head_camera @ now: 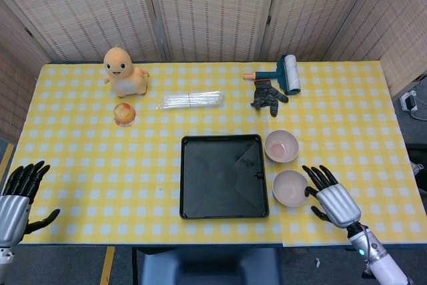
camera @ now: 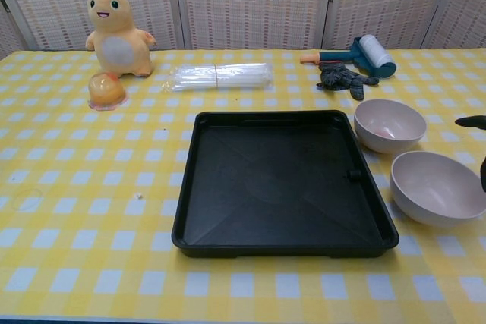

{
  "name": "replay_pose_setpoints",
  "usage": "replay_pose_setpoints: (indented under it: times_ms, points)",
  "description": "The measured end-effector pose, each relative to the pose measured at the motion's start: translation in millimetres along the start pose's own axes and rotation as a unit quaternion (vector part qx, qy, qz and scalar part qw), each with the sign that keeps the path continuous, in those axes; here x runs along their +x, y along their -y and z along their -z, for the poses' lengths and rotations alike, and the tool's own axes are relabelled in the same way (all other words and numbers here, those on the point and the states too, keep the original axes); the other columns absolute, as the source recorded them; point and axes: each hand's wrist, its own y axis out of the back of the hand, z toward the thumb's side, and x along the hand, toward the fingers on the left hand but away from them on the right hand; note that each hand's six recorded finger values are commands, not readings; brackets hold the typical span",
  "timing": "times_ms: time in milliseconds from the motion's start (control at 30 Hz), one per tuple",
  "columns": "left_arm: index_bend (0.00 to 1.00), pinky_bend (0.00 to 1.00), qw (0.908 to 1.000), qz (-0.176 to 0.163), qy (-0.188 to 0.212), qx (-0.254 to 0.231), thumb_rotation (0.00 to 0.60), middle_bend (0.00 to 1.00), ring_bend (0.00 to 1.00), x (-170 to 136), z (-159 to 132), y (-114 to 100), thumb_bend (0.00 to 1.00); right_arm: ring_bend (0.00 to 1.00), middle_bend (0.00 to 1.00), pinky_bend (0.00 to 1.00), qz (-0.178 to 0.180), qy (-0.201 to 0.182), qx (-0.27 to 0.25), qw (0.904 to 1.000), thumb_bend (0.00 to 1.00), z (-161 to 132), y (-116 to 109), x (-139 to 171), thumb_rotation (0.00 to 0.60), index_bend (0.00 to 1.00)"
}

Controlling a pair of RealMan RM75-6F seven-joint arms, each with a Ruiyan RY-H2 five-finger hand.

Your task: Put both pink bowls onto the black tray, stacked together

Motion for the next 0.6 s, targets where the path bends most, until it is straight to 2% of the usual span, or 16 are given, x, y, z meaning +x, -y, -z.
replay_pose_setpoints:
  times_ms: [200,367,600]
  points:
    - [0.02,0.00,1.0000,0.001,-0.001,-0.002,0.600,0.07,0.04,1,2,-1,0.22,0.00,0.00,0.00,-0.016,-0.005,0.002,0.9999,0.34,-4,12,-14,0.600,0.48]
    - [0.03,0.00,1.0000,0.004,0.001,-0.004,0.600,0.08,0.04,2,2,0,0.23,0.00,0.00,0.00,-0.021,-0.009,0.002,0.9997,0.34,-7,17,-25,0.600,0.56]
    - [0.03,0.00,1.0000,0.001,0.001,-0.007,0.600,0.08,0.04,2,3,-1,0.23,0.05,0.08,0.00,-0.013,-0.020,0.008,0.9997,0.51,-12,18,-35,0.600,0.72]
